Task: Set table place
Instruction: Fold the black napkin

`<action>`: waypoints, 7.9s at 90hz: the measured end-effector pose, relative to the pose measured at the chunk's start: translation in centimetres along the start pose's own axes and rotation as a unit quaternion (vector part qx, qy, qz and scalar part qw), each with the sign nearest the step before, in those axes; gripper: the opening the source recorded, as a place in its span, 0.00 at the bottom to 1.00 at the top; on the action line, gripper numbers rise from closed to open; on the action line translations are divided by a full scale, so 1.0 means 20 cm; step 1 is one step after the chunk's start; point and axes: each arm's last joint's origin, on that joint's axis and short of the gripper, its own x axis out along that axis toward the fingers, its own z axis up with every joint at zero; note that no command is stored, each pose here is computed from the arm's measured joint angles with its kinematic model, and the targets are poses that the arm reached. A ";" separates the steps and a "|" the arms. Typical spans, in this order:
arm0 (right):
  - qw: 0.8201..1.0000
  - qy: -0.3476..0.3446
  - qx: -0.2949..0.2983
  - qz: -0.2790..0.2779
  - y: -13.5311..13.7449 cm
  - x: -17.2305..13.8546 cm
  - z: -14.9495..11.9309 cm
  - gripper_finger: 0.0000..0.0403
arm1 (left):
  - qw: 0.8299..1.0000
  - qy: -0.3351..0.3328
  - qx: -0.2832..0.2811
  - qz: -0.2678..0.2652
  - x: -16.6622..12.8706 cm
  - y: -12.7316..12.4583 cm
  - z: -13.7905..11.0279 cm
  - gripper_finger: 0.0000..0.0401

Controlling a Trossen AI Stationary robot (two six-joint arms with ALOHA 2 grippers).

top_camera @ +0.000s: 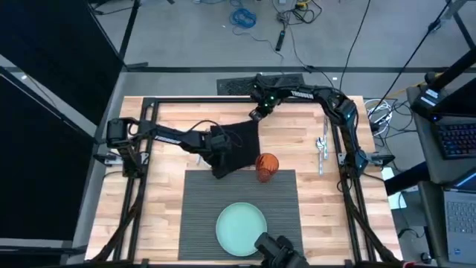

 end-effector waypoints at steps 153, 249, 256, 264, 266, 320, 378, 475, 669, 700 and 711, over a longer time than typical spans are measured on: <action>0.982 0.134 -0.047 0.126 0.34 0.06 -0.39 0.57 | 0.989 -0.078 -0.030 0.119 -0.34 0.22 0.05 0.00; 0.993 -0.108 0.029 0.045 0.11 -0.01 -0.10 0.57 | 0.986 -0.117 -0.017 0.118 -0.36 0.26 0.10 0.00; 0.989 -0.137 0.035 0.050 0.09 -0.02 -0.07 0.57 | 0.985 -0.121 -0.053 0.114 -0.36 0.29 0.10 0.00; 0.986 -0.156 0.039 0.053 0.08 -0.03 -0.05 0.57 | 0.986 -0.130 -0.081 0.069 -0.38 0.35 0.12 0.00; 0.985 -0.158 0.039 0.052 0.08 -0.03 -0.05 0.57 | 0.986 -0.135 -0.085 0.057 -0.38 0.37 0.13 0.00; 0.985 -0.150 0.011 0.081 -0.07 -0.07 -0.05 0.57 | 0.967 -0.162 -0.193 -0.043 -0.48 0.89 0.06 0.00; 0.984 -0.153 0.009 0.095 -0.06 -0.07 -0.04 0.57 | 0.962 -0.144 -0.229 0.020 -0.47 0.90 0.05 0.08; 0.983 -0.153 0.062 0.076 -0.05 -0.06 -0.04 0.57 | 0.967 -0.027 -0.217 0.127 -0.26 0.89 0.10 0.30; 0.986 -0.076 -0.140 0.046 -0.02 0.04 0.14 0.57 | 0.977 -0.050 -0.178 0.105 -0.42 0.88 0.18 0.30; 0.986 -0.081 -0.140 0.050 0.01 0.04 0.15 0.57 | 0.979 -0.038 -0.180 0.090 -0.37 0.89 0.17 0.30; 0.986 -0.080 -0.140 0.050 0.01 0.04 0.14 0.57 | 0.979 -0.022 -0.182 0.086 -0.29 0.92 0.18 0.30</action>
